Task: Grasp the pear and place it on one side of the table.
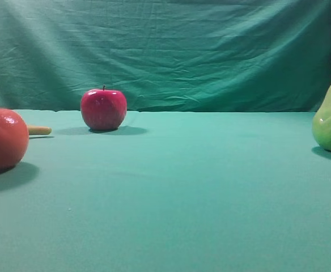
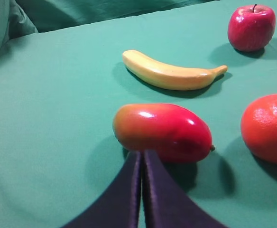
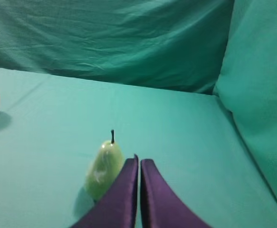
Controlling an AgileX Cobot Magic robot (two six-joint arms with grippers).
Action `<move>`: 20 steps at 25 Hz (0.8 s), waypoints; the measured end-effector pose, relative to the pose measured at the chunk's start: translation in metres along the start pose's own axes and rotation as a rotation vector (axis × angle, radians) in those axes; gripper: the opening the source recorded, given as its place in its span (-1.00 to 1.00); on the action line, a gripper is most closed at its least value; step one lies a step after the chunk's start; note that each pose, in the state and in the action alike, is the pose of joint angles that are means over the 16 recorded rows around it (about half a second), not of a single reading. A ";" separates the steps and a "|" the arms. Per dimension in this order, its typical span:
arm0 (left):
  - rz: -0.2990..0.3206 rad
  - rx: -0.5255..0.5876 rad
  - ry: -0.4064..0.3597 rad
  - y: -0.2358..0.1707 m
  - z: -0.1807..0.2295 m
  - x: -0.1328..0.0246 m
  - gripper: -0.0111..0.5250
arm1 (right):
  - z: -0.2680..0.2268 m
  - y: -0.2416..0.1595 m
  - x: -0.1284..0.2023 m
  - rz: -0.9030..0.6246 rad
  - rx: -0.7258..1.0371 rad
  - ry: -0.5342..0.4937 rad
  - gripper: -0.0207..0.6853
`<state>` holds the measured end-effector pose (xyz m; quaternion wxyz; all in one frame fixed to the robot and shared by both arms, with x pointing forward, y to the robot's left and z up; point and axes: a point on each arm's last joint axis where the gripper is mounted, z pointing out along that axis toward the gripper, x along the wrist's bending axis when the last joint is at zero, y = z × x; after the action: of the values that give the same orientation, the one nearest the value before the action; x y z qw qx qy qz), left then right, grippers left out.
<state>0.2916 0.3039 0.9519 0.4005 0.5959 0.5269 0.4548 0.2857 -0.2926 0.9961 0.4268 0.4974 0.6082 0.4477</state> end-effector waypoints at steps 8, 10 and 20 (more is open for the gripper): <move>0.000 0.000 0.000 0.000 0.000 0.000 -0.96 | 0.015 -0.043 0.000 0.006 0.056 -0.048 -0.94; 0.000 0.000 0.000 0.000 0.000 0.000 -0.96 | 0.016 -0.047 0.000 0.009 0.069 -0.053 -0.94; 0.000 0.000 0.000 0.000 0.000 0.000 -0.96 | 0.017 -0.049 0.000 0.009 0.084 -0.057 -0.94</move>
<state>0.2916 0.3039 0.9519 0.4005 0.5959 0.5269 0.4548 0.2908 -0.2958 0.9450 0.4207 0.5303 0.6117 0.4093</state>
